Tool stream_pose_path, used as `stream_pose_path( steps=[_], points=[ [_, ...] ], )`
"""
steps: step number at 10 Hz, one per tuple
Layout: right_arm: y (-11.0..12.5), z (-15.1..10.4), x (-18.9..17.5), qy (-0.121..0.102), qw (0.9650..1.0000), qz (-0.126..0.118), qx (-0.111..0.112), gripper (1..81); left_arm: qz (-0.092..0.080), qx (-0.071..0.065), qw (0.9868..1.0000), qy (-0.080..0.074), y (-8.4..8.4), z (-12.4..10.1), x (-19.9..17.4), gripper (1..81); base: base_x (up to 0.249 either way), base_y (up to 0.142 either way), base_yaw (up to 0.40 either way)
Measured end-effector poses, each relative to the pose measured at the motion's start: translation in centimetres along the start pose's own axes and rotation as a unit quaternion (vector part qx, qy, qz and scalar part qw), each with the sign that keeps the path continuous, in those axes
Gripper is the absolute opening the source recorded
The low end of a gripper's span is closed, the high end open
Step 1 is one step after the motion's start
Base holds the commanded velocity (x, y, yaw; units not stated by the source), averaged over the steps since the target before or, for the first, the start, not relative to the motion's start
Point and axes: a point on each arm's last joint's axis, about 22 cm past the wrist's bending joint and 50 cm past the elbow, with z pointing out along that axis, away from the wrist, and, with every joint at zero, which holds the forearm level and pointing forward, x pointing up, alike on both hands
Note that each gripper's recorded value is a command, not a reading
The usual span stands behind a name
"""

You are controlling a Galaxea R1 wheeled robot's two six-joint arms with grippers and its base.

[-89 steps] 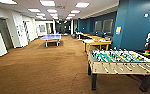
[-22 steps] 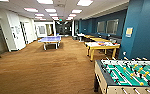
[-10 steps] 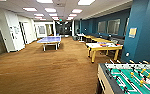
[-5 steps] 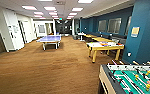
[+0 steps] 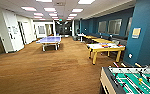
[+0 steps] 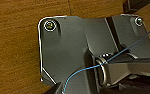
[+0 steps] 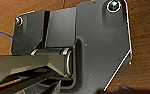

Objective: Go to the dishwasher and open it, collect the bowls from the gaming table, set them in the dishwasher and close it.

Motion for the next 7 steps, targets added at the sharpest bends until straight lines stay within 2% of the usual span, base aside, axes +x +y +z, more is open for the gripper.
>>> stream_pose_path(
  steps=[2,7],
  points=[
    [0.03,-0.05,2.10,0.017,0.9999,-0.003,-0.001,81.1,0.003,-0.002,0.9999,0.014,0.01,0.04,2.03,81.1,0.175,0.000,0.000],
    [-0.04,-0.02,1.66,0.014,0.9999,-0.003,0.000,81.1,0.002,0.000,0.9999,0.010,-0.21,-0.03,1.38,81.1,0.177,0.000,0.000]
  ],
)
